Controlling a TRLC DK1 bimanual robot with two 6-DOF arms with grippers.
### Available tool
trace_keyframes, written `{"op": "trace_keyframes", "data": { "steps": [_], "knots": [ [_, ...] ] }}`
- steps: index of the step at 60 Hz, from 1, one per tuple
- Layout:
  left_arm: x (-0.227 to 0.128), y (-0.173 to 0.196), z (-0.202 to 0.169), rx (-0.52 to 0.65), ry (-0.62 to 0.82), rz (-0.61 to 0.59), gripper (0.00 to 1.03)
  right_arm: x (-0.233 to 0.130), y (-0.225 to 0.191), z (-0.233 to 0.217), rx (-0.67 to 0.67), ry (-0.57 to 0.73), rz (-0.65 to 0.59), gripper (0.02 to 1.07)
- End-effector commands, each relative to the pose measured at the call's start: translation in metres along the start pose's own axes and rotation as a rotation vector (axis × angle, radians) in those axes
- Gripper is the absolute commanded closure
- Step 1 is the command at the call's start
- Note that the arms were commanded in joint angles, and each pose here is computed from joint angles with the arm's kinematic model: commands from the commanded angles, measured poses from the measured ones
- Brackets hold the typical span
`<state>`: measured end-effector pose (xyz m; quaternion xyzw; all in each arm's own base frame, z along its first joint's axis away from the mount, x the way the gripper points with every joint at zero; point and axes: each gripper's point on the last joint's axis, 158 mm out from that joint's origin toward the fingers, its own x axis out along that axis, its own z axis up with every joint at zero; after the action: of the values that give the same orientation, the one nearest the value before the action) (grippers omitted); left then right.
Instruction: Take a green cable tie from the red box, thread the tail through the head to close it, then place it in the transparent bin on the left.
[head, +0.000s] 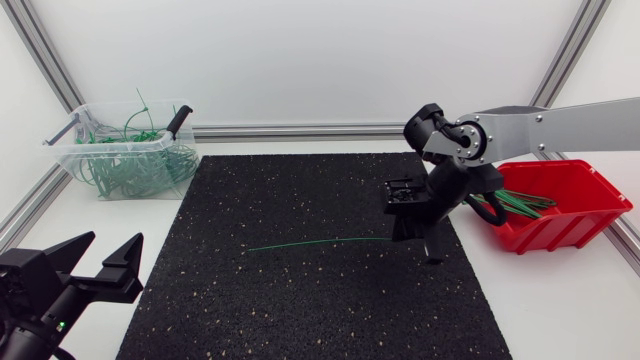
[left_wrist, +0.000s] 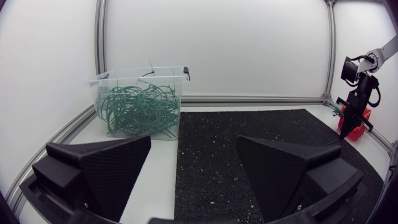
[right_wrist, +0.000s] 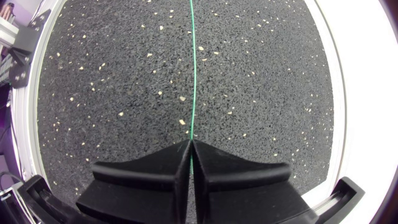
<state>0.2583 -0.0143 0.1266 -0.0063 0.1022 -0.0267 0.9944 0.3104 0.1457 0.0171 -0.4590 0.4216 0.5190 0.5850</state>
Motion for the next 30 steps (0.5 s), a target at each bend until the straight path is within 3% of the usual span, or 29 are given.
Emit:
{"op": "trace_keyframes", "data": {
  "steps": [1,18,30],
  "knots": [
    [0.0,-0.002,0.017,0.044,-0.006,-0.004,0.08,-0.017,-0.002,0.009,-0.039,0.002,-0.01,1.01],
    [0.009,-0.012,0.024,0.138,0.15,-0.048,0.12,-0.049,0.0,0.019,-0.102,0.092,-0.065,1.01],
    [0.015,-0.033,0.028,0.335,0.259,-0.145,0.12,-0.072,0.009,0.038,-0.139,0.106,-0.109,1.01]
  ]
}}
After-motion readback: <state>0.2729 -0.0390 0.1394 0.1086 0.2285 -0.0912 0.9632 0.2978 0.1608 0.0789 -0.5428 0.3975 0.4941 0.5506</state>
